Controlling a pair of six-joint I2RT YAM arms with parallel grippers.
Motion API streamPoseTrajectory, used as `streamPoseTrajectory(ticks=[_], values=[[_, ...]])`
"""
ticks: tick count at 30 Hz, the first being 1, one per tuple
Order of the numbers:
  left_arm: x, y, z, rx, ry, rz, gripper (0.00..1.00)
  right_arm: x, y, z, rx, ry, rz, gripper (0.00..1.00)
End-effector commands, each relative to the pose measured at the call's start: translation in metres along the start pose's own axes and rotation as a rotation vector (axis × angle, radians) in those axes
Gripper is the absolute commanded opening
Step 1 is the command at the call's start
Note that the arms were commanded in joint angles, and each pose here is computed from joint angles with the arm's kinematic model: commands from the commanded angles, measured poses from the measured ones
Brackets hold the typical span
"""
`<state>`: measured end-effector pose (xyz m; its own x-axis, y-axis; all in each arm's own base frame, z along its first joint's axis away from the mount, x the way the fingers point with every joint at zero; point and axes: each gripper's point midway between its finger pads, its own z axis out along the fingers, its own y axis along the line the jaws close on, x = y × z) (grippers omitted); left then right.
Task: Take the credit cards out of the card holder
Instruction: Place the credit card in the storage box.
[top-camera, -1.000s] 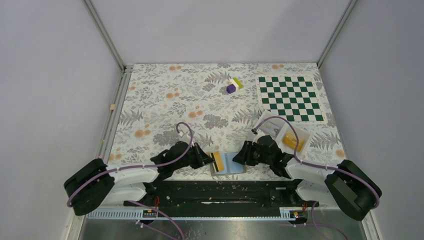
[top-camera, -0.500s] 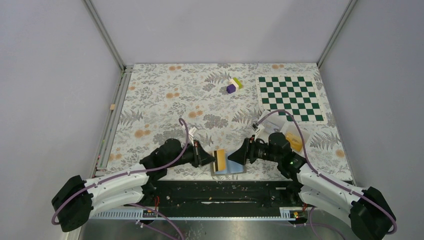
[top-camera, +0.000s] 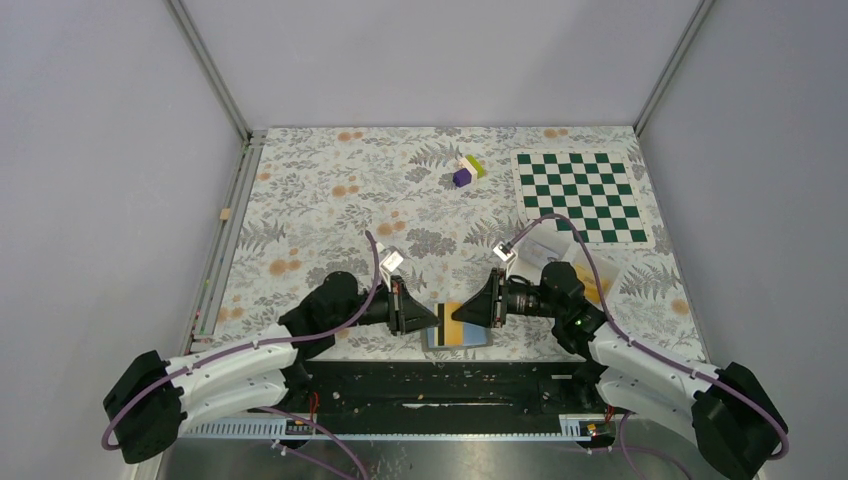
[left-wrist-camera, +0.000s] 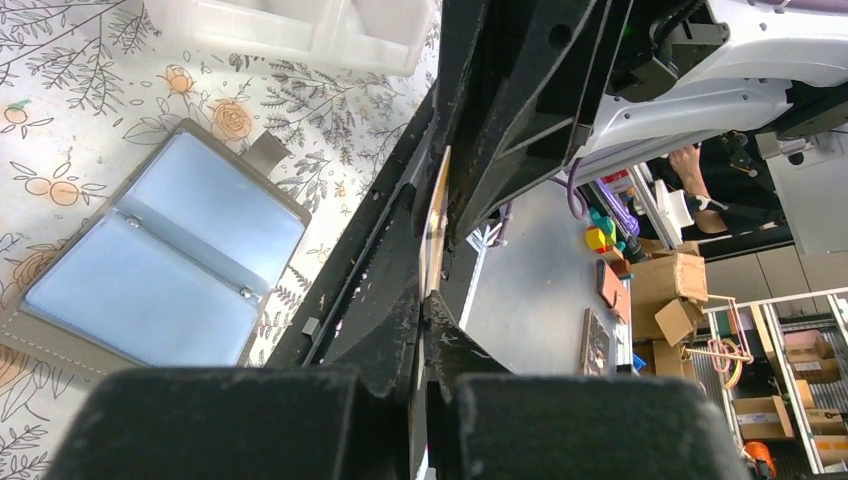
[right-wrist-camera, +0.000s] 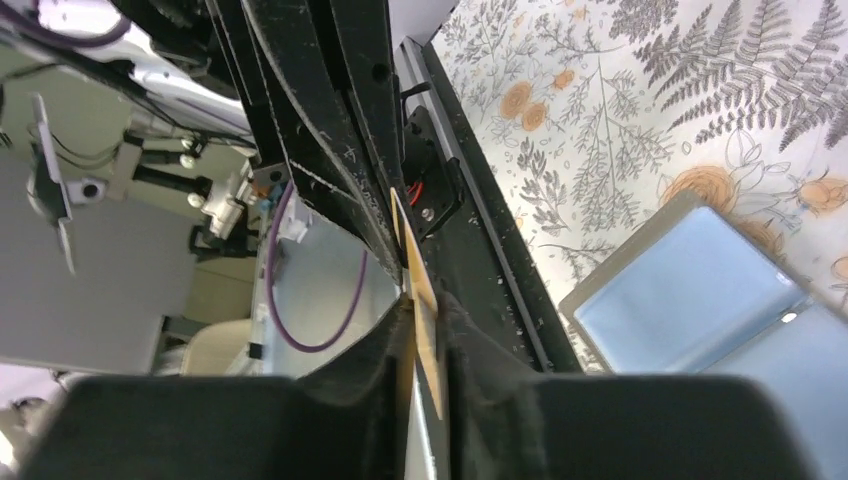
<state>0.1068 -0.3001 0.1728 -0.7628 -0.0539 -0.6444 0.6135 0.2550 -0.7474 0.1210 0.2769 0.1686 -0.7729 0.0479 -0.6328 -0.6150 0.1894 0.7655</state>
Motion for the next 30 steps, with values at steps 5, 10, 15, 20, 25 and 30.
streamPoseTrajectory(ticks=[5,10,15,20,25,30], values=[[-0.038,-0.006,0.000,-0.048,-0.116,-0.022,0.36,-0.017,0.023,-0.001,-0.090,-0.056,-0.081,0.00],[-0.060,0.019,-0.019,-0.269,-0.225,-0.224,0.66,-0.042,-0.003,-0.012,0.153,-0.171,-0.291,0.00],[-0.079,0.024,-0.037,-0.402,-0.323,-0.412,0.65,-0.075,-0.037,-0.036,0.444,-0.288,-0.558,0.00],[-0.091,0.027,-0.044,-0.463,-0.416,-0.617,0.64,-0.088,-0.044,-0.043,0.580,-0.273,-0.840,0.00],[-0.105,0.022,-0.041,-0.400,-0.496,-0.738,0.65,-0.098,-0.042,-0.042,0.718,-0.241,-1.116,0.00],[-0.110,0.025,-0.030,-0.432,-0.467,-0.711,0.68,-0.099,-0.031,-0.038,0.795,-0.276,-1.402,0.00]])
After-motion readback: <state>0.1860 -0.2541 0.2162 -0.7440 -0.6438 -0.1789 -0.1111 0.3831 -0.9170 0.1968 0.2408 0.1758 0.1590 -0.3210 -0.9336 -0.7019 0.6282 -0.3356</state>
